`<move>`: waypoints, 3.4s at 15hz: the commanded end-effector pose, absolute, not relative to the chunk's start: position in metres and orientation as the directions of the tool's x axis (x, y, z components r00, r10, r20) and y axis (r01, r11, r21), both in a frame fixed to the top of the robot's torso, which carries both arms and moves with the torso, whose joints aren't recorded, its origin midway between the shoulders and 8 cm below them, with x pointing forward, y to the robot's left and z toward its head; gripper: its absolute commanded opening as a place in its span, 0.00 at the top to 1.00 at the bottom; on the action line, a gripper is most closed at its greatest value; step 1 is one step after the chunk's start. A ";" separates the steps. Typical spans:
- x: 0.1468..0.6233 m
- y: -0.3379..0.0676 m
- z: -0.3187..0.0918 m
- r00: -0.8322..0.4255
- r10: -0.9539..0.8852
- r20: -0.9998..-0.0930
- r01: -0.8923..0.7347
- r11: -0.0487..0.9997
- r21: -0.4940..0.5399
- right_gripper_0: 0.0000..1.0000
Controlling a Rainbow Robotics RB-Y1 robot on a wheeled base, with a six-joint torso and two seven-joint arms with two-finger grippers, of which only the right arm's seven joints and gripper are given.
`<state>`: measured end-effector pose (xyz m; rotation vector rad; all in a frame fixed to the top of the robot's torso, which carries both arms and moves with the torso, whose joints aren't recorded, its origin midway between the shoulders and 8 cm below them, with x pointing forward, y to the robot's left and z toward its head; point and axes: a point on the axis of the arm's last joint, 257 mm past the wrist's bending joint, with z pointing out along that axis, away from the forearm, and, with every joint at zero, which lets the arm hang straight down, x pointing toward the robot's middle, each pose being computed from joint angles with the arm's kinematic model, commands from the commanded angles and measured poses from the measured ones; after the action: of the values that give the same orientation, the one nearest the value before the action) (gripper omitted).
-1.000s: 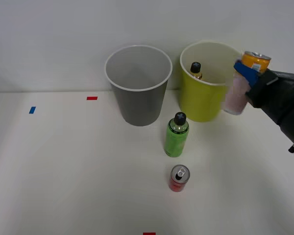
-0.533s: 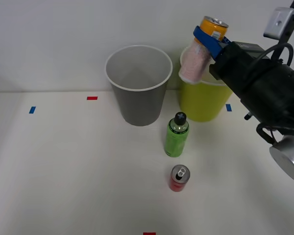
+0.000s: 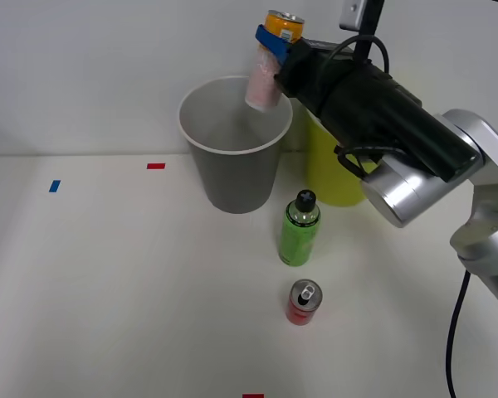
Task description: Put cans in the gray bin, plastic bottles in the light green bin
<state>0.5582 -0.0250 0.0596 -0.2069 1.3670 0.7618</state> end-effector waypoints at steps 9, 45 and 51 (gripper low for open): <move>0.614 0.042 0.025 -0.028 0.274 -0.961 -0.620 0.749 0.232 1.00; 0.478 -0.237 -0.039 0.151 0.399 -0.904 -0.408 0.859 0.310 0.00; 0.457 -0.285 -0.089 0.189 0.444 -0.876 -0.212 0.889 0.405 0.00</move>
<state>0.4651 -0.2718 -0.0741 0.1606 1.3041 0.5257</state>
